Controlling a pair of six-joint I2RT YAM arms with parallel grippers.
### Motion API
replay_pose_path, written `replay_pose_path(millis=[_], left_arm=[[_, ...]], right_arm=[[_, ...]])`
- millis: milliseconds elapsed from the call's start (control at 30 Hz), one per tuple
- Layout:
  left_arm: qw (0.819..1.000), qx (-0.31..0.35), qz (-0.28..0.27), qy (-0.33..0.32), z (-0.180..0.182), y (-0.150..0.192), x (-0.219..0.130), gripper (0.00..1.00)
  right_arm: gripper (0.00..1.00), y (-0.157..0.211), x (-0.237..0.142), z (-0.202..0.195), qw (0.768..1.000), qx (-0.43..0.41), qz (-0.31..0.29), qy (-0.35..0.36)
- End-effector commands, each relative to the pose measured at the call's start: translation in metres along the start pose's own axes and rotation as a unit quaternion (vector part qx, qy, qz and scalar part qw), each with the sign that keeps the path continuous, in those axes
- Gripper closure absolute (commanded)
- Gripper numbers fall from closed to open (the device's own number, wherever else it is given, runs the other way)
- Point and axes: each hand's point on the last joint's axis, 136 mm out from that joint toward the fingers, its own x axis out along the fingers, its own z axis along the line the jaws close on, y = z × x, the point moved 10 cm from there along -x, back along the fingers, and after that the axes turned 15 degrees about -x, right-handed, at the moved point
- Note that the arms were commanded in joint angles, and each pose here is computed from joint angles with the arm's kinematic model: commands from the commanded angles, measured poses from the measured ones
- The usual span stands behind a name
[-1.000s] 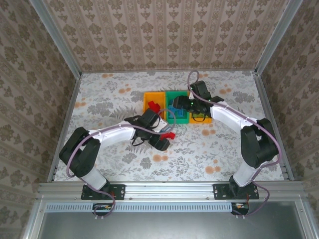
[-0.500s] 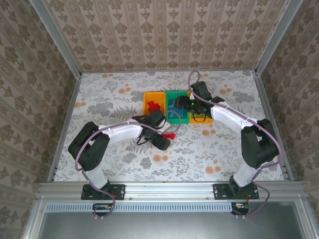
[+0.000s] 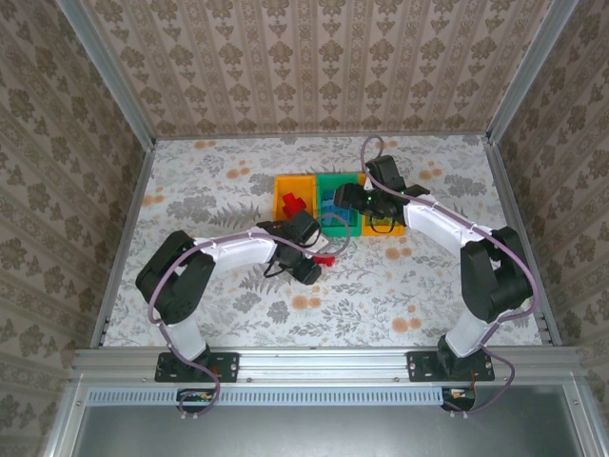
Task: Sort the legos into containers by color
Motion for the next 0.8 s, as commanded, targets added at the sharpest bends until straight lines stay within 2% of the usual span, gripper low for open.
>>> replay_pose_path(millis=[0, 233, 500, 767], left_arm=[[1.0, 0.009, 0.011, 0.0, -0.003, 0.002, -0.005, 0.61], [1.0, 0.011, 0.0, 0.005, -0.005, 0.007, -0.025, 0.67], [0.999, 0.006, -0.032, 0.012, -0.006, 0.005, -0.05, 0.74], [0.996, -0.007, -0.083, 0.006, 0.005, -0.013, -0.08, 0.74]], right_arm=[[0.2, 0.003, -0.006, -0.004, 1.0, -0.003, 0.0, 0.009], [0.21, 0.006, -0.01, -0.002, 1.0, -0.019, -0.003, 0.001], [0.2, 0.026, -0.022, 0.0, 0.998, -0.066, -0.014, 0.009], [0.21, 0.055, -0.03, -0.002, 0.996, -0.093, -0.002, 0.017]])
